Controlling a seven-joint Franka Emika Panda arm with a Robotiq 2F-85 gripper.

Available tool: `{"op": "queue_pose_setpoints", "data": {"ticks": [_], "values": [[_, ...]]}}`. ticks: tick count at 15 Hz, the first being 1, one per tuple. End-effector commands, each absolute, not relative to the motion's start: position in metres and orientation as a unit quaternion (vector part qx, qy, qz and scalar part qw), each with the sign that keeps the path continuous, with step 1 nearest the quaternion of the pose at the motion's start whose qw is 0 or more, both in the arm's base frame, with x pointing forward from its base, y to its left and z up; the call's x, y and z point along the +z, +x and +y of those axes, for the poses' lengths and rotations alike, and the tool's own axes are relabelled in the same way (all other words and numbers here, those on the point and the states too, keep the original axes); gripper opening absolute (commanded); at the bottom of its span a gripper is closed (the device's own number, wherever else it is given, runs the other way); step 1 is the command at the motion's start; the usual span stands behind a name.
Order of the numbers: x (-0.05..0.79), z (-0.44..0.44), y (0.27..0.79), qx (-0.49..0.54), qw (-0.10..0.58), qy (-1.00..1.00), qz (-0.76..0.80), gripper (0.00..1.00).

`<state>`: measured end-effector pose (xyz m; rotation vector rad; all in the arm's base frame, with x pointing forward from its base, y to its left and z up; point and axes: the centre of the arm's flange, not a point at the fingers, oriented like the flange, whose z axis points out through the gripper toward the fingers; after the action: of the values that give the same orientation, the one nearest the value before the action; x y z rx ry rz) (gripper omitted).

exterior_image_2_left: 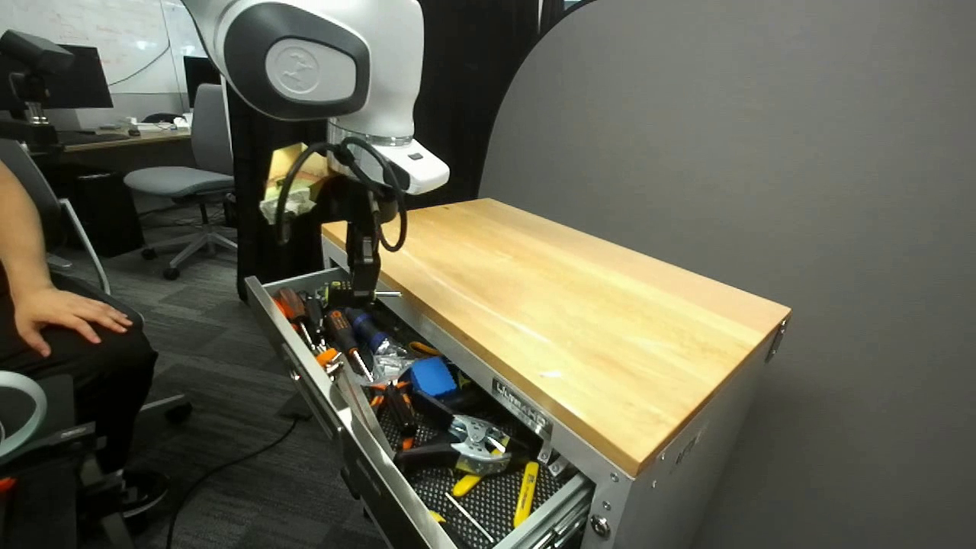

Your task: Put the screwdriver in the open drawer then close it

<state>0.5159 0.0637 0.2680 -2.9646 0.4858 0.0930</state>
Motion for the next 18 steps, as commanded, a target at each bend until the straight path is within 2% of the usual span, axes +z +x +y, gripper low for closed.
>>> {"op": "queue_pose_setpoints", "data": {"ticks": [1,3,6,13,18], "values": [[0.271,0.081,0.507,0.007,0.09,-0.982,0.164,0.6],[0.269,0.085,0.507,0.004,0.094,-0.981,0.169,0.73],[0.267,0.078,0.508,0.019,0.093,-0.981,0.171,0.99],[0.228,0.035,0.49,0.17,0.065,-0.968,0.172,1.0],[0.168,0.032,0.486,0.213,0.052,-0.955,0.199,1.0]]}}
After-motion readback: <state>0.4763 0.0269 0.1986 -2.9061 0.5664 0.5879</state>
